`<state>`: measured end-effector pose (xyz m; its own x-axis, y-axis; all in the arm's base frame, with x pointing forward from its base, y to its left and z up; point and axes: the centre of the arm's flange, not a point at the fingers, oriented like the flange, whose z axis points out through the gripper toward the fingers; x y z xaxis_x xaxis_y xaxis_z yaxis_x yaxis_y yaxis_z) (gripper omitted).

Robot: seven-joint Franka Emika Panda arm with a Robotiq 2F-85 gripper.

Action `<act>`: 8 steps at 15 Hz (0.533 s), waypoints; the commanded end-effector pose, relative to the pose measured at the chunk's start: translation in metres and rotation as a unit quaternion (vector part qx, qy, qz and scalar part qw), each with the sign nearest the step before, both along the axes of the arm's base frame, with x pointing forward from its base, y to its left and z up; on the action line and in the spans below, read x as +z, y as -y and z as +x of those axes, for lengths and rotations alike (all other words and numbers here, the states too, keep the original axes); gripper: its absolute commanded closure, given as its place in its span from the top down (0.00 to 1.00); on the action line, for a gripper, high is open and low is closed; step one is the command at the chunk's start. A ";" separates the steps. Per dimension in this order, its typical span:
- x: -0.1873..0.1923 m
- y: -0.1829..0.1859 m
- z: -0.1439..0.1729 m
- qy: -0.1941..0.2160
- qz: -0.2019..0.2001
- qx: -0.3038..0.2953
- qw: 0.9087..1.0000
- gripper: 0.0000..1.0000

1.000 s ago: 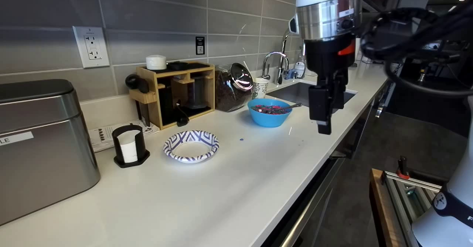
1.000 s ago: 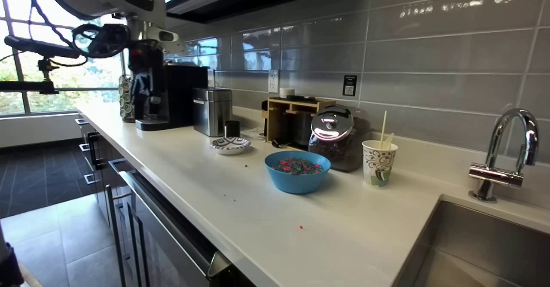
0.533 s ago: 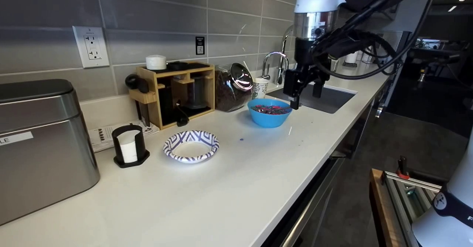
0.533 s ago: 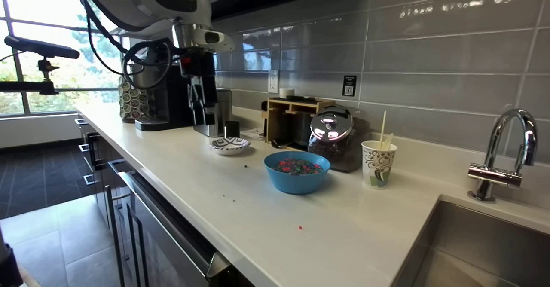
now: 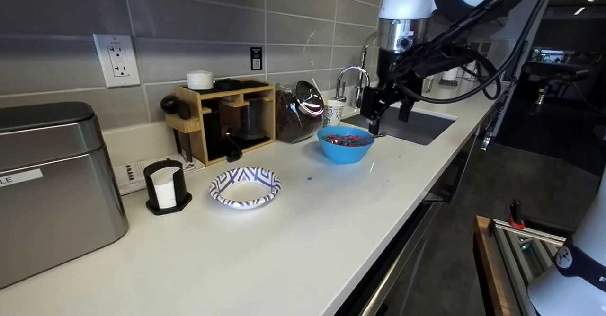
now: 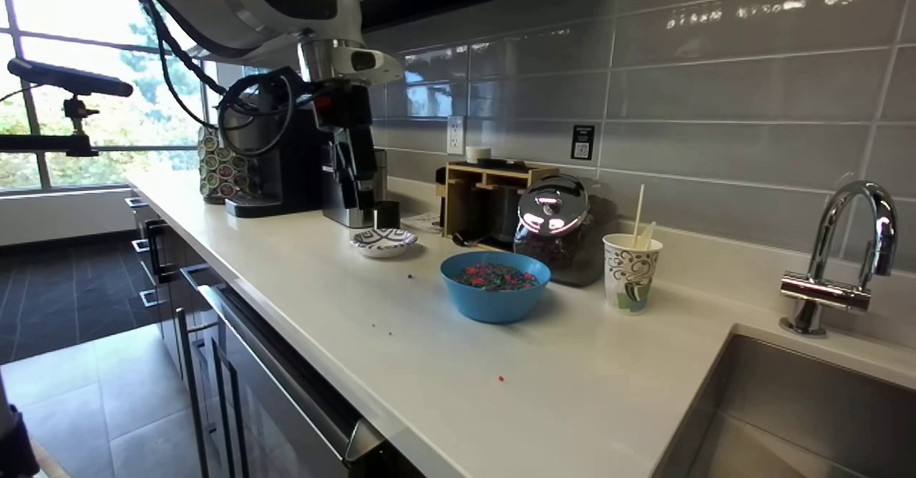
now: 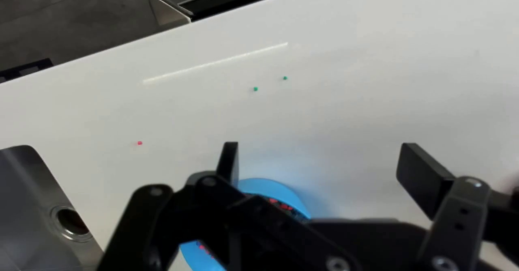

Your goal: Remove the knife from the cup

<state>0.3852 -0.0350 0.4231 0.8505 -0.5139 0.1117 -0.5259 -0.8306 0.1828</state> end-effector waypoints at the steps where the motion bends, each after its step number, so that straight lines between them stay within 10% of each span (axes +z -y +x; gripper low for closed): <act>1: 0.005 0.035 0.015 0.009 0.011 -0.026 1.000 1.00; 8: 0.022 0.145 0.052 0.086 0.026 -0.120 0.989 1.00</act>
<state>0.4079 -0.1450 0.4477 0.7159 -0.6767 0.1722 -0.6940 -0.7166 0.0692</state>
